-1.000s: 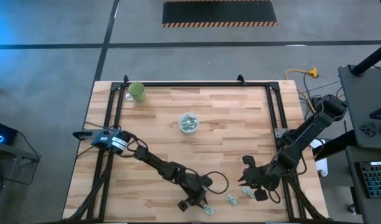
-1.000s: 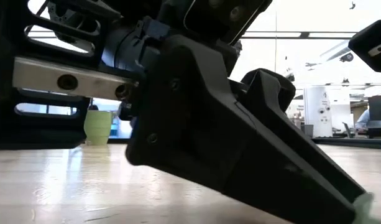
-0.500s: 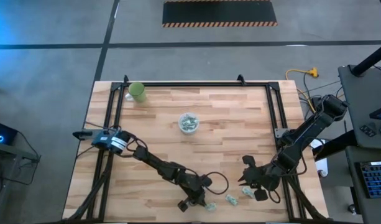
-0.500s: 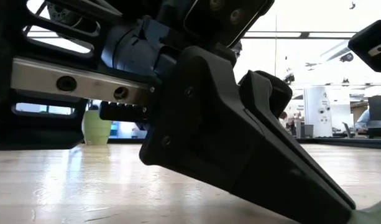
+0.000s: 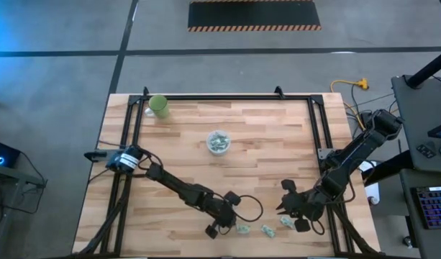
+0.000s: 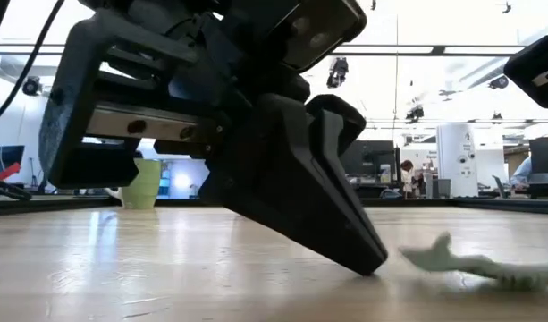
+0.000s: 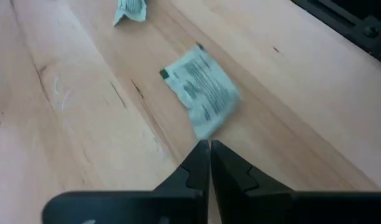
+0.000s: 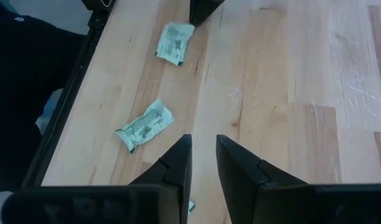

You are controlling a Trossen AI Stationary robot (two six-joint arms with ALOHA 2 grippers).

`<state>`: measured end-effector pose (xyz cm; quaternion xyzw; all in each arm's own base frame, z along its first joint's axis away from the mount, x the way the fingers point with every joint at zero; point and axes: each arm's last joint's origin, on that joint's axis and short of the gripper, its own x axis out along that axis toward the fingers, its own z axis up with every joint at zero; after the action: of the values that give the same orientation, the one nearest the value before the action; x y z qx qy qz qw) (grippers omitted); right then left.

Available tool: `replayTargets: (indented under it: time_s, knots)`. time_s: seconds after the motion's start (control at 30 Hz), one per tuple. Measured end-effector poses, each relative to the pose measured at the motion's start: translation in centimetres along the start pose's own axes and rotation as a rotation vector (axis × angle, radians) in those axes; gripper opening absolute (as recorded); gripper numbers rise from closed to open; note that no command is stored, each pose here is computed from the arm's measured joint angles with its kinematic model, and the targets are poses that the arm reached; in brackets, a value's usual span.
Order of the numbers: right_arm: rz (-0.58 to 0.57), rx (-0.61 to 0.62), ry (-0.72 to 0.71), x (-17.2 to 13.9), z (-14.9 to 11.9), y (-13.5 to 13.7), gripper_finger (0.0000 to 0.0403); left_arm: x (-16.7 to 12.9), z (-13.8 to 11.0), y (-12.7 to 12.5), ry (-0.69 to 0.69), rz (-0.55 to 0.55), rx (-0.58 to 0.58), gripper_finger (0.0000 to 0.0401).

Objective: Pick and place Stevia / Truvia into bins
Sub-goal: Put the green stevia packet into the transparent container

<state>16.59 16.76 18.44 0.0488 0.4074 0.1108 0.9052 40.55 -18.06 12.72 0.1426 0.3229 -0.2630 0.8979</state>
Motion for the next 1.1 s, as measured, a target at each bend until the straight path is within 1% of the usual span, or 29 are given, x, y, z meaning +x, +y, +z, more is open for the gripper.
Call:
replayTargets:
  time_s: [0.17, 0.4, 0.5, 0.6, 0.63, 0.73, 0.87, 1.0, 1.1]
  knots:
    - [-0.001, 0.0, 0.001, 0.0, 0.0, 0.0, 0.0064, -0.4, 0.2, 0.0, -0.005, 0.001, 0.001, 0.0]
    - [0.0, 0.003, 0.0, 0.0, 0.0, 0.0, 0.0061, -0.5, 0.9, 0.0, -0.066, -0.002, 0.013, 0.0006]
    - [0.0, 0.004, 0.0, 0.0, 0.0, 0.0, 0.0061, -0.6, 1.3, 0.0, -0.118, -0.027, 0.021, 0.0031]
    - [0.0, 0.003, 0.0, 0.0, 0.0, 0.0, 0.0061, -0.4, 2.1, 0.1, -0.231, -0.03, 0.034, 0.0071]
    - [0.0, 0.003, 0.0, 0.0, 0.0, 0.0, 0.006, -0.3, 2.1, 0.1, -0.25, -0.027, 0.035, 0.0086]
    - [0.001, 0.004, -0.002, 0.0, 0.0, 0.0, 0.0059, 0.7, 1.6, 0.1, -0.255, -0.03, 0.032, 0.0129]
    - [0.001, 0.004, -0.001, 0.0, 0.0, 0.0, 0.0061, 1.7, 0.8, 0.0, -0.231, -0.036, 0.024, 0.0172]
    - [0.0, 0.004, -0.001, 0.0, 0.0, 0.0, 0.0059, 1.9, 0.8, 0.1, -0.232, -0.036, 0.009, 0.0197]
    - [0.001, 0.004, -0.001, 0.0, 0.0, 0.0, 0.0059, 2.0, 0.4, 0.3, -0.206, -0.038, -0.004, 0.0202]
